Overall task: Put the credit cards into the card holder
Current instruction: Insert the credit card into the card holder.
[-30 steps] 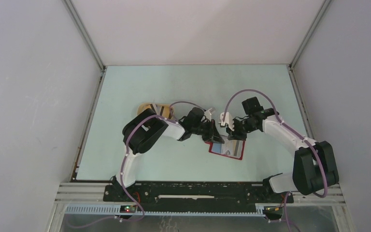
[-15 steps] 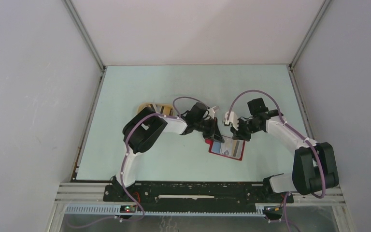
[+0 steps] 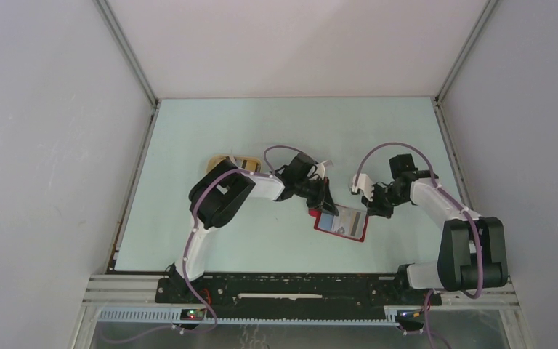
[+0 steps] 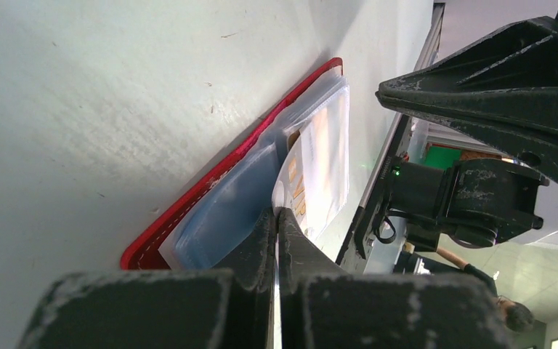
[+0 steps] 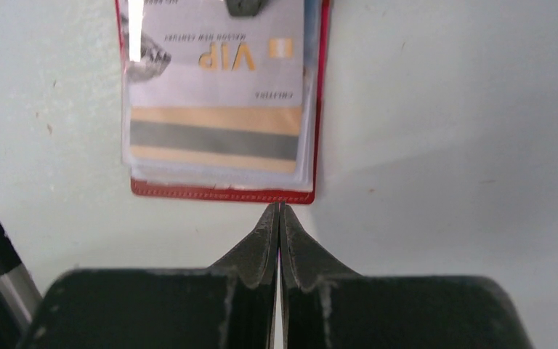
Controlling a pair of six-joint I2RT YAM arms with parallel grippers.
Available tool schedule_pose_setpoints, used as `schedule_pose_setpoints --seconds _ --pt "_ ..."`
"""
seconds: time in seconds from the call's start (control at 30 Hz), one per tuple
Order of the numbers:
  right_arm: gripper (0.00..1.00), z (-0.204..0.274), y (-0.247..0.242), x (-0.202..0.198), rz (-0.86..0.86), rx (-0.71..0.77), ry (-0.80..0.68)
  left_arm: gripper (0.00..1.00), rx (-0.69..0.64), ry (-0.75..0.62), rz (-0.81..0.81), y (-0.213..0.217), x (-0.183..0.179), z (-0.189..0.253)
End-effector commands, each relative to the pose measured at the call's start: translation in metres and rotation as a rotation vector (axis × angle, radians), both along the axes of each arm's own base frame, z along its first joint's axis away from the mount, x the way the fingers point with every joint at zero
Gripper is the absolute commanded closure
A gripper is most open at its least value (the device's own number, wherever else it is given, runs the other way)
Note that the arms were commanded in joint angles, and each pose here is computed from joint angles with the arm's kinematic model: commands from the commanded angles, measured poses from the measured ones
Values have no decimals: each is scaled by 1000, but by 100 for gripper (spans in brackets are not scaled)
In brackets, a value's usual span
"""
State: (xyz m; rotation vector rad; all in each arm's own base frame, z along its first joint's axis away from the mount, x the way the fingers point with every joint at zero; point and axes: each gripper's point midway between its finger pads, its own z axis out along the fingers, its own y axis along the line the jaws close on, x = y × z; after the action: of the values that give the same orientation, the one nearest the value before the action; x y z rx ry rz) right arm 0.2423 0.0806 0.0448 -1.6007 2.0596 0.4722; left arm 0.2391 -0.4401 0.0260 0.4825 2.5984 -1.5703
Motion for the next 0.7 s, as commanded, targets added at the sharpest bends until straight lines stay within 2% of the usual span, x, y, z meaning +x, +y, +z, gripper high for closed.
schedule_pose_setpoints --seconds 0.0,0.33,0.67 --pt "94 1 -2 -25 107 16 32 100 28 -8 -25 -3 -4 -10" --pt "95 -32 9 -23 110 -64 110 99 12 -9 -30 -11 -6 -5" --pt "95 -31 22 -9 106 -96 47 98 -22 16 -45 -24 -18 -4"
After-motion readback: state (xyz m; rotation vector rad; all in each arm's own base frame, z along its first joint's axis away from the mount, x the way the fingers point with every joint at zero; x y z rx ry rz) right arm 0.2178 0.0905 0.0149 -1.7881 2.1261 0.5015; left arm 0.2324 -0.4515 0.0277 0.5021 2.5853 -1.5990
